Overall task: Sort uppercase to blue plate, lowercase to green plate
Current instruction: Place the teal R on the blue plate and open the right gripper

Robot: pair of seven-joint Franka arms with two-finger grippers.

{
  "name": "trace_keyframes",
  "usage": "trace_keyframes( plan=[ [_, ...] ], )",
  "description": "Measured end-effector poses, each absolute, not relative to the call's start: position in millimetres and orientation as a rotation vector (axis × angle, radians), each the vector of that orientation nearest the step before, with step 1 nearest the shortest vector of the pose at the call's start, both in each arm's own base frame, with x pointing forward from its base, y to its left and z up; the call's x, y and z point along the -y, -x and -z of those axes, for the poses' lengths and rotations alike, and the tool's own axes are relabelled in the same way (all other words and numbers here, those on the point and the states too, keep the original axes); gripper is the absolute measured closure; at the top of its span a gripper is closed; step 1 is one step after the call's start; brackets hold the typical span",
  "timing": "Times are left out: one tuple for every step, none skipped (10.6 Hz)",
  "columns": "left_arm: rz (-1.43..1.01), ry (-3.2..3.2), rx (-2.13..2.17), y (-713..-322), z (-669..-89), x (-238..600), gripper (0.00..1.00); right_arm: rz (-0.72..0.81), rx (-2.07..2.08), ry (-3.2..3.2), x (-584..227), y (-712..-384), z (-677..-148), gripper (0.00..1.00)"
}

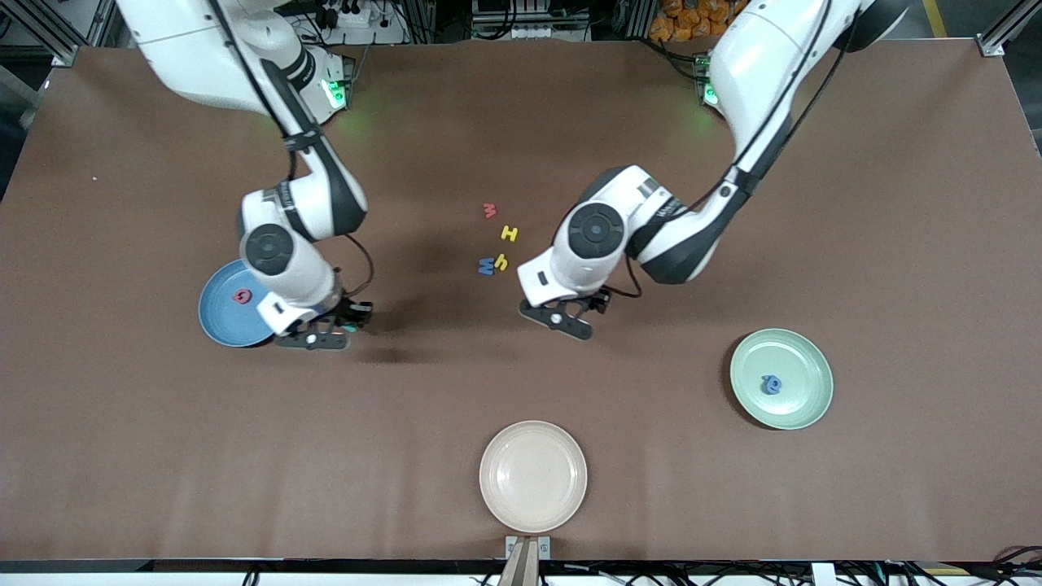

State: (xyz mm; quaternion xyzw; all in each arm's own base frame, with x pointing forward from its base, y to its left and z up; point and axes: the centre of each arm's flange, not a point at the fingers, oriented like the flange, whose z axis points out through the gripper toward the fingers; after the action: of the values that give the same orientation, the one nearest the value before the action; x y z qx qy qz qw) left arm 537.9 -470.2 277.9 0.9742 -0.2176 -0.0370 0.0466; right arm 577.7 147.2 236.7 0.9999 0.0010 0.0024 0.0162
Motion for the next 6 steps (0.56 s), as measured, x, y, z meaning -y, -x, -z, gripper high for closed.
trace_keyframes(
  plan=[
    [0.106, -2.963, 0.701, -528, -266, 483, 0.02, 0.0, -0.073, -3.103, -118, -579, -244, 0.57],
    [0.105, -2.957, 0.747, -517, -253, 496, 0.02, 0.012, -0.141, -3.091, -90, -580, -253, 0.57],
    [0.114, -2.949, 0.791, -503, -241, 510, 0.02, 0.033, -0.192, -3.079, -61, -579, -260, 0.57],
    [0.111, -2.948, 0.824, -489, -231, 523, 0.03, 0.058, -0.221, -3.073, -33, -576, -262, 0.57],
    [0.096, -2.953, 0.854, -477, -224, 534, 0.04, 0.091, -0.224, -3.074, -12, -568, -258, 0.57],
    [0.091, -2.958, 0.877, -469, -219, 540, 0.05, 0.131, -0.217, -3.077, -2, -557, -249, 0.57]
  ],
)
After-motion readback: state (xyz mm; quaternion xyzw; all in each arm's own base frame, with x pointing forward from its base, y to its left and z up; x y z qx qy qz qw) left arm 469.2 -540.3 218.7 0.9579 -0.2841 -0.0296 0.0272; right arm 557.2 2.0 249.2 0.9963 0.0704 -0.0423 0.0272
